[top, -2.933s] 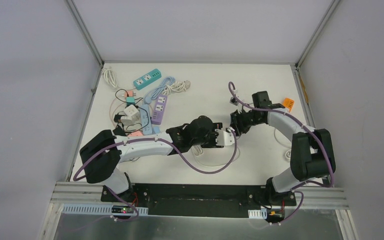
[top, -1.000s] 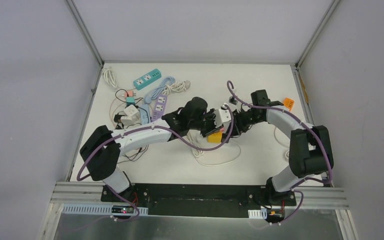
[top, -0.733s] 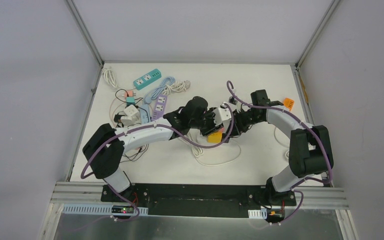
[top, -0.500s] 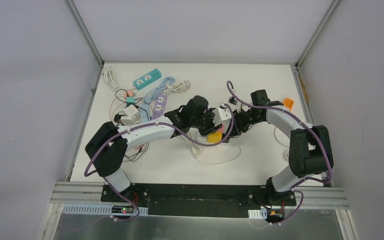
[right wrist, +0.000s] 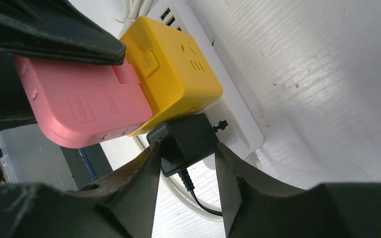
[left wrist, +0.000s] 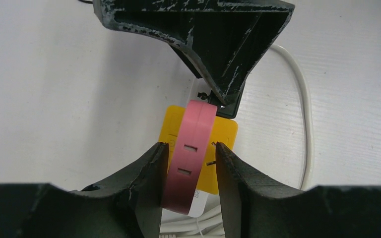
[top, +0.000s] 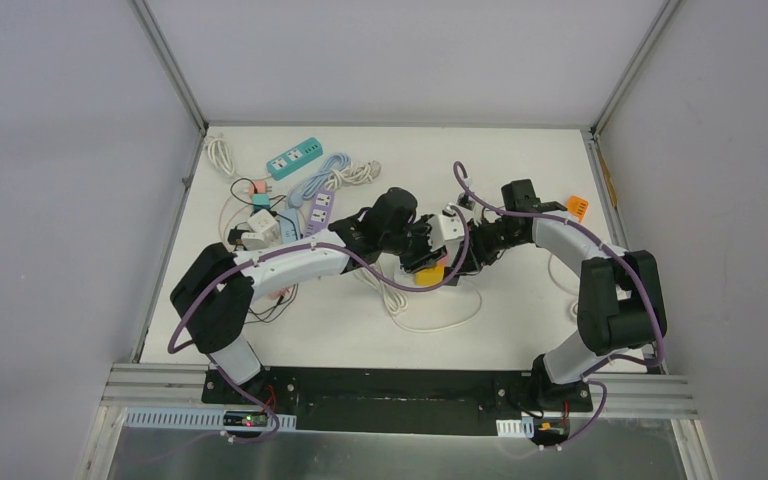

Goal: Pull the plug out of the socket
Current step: Remove the plug from the socket.

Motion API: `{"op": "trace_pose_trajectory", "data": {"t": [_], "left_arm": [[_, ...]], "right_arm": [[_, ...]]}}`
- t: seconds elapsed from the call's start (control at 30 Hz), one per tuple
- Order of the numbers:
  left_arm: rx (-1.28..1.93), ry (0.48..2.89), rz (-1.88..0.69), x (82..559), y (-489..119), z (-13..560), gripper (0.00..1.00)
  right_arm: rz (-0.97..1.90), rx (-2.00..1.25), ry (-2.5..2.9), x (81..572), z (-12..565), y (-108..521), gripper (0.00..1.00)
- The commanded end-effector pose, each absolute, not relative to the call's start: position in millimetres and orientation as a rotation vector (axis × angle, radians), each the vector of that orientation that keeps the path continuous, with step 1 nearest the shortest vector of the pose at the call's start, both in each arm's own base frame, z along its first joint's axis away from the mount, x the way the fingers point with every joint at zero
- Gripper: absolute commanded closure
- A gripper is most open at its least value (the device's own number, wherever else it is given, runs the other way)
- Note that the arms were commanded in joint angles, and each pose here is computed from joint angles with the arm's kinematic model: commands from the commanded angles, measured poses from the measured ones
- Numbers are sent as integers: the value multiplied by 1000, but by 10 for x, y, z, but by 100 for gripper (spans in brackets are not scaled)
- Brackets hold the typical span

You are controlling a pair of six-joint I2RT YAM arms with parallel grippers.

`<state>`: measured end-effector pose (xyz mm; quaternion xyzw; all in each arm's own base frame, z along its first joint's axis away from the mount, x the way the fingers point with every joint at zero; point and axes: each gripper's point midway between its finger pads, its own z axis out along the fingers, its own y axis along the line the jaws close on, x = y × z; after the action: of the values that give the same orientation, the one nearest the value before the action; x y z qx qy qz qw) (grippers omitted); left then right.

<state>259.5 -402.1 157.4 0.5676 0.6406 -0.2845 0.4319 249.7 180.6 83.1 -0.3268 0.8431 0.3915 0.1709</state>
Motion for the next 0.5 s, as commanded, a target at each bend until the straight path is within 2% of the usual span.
{"op": "trace_pose_trajectory", "data": {"t": [0.0,0.13,0.23,0.37,0.47], "left_arm": [[1429,1500,-772,2599,-4153,1782,60],[1440,1514,-785,2585,-4156,1723,62],[1439,1523,-791,2585,-4162,1705,74],[1423,1543,-794,2608,-4150,1702,100],[1411,1554,-790,2611,-4131,1702,100]], "right_arm": [[1039,-961,2430,2522,729,1711,54],[1041,-960,2430,2519,734,1710,54],[1045,-957,2427,2525,742,1710,53],[1061,-946,2422,2527,767,1719,52],[1104,-907,2414,2538,817,1722,49]]}}
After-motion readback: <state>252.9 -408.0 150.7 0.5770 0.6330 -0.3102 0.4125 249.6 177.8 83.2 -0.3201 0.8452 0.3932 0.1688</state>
